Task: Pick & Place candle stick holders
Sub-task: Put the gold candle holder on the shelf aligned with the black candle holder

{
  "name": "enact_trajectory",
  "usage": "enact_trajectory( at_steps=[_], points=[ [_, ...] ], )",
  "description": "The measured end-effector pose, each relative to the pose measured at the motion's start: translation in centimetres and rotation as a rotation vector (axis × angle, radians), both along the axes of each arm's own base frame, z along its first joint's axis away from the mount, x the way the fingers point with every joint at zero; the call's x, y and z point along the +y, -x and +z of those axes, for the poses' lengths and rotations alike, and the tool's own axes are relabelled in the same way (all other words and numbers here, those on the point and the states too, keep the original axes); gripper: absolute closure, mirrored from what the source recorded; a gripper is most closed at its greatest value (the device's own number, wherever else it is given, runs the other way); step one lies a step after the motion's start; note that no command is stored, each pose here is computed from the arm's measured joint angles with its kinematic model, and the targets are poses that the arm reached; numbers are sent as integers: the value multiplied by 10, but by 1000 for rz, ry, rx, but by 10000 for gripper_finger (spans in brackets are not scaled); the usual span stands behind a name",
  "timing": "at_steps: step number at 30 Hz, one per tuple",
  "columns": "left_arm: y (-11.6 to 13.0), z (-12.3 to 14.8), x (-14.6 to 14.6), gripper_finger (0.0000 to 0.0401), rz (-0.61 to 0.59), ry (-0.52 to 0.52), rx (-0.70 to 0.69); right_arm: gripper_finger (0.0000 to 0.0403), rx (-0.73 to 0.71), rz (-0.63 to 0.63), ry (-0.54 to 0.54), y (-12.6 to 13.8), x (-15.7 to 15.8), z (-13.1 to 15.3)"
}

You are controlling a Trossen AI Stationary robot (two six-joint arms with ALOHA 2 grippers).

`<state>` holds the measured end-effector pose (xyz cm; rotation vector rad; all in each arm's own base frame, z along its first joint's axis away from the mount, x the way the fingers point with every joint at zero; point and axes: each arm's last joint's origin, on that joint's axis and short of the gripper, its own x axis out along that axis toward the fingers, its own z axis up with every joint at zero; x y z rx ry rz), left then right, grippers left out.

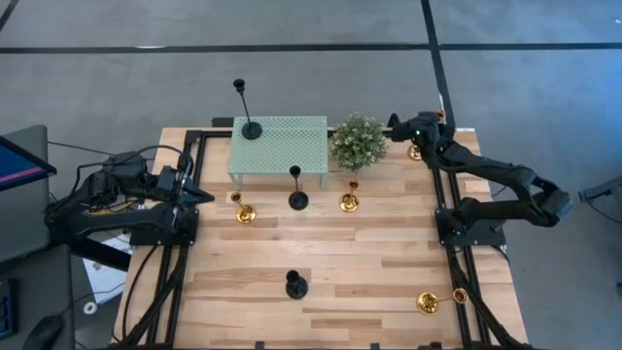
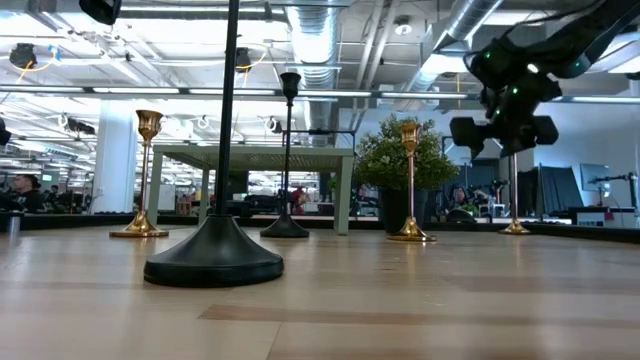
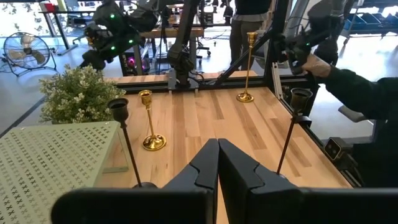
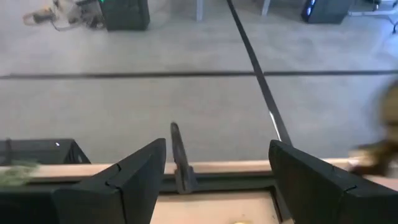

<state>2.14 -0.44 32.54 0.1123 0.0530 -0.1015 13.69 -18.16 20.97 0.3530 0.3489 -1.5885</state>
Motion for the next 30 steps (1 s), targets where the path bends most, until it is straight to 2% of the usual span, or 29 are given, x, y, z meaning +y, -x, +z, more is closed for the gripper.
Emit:
enact_trajectory(
  at_steps=[5,8,11,20,30],
  points=[
    [0,0,0,391,0,1,0,130,3,-18,-2,0,-8,-6],
    [0,0,0,391,0,1,0,152,8,-12,-10,-1,-8,-7],
    [0,0,0,391,0,1,0,200,12,-8,-5,-2,-7,-6],
    [0,0,0,391,0,1,0,386,60,18,-14,-2,-6,-7],
    [0,0,0,391,0,2,0,402,92,86,-48,-7,0,-9]
  ],
)
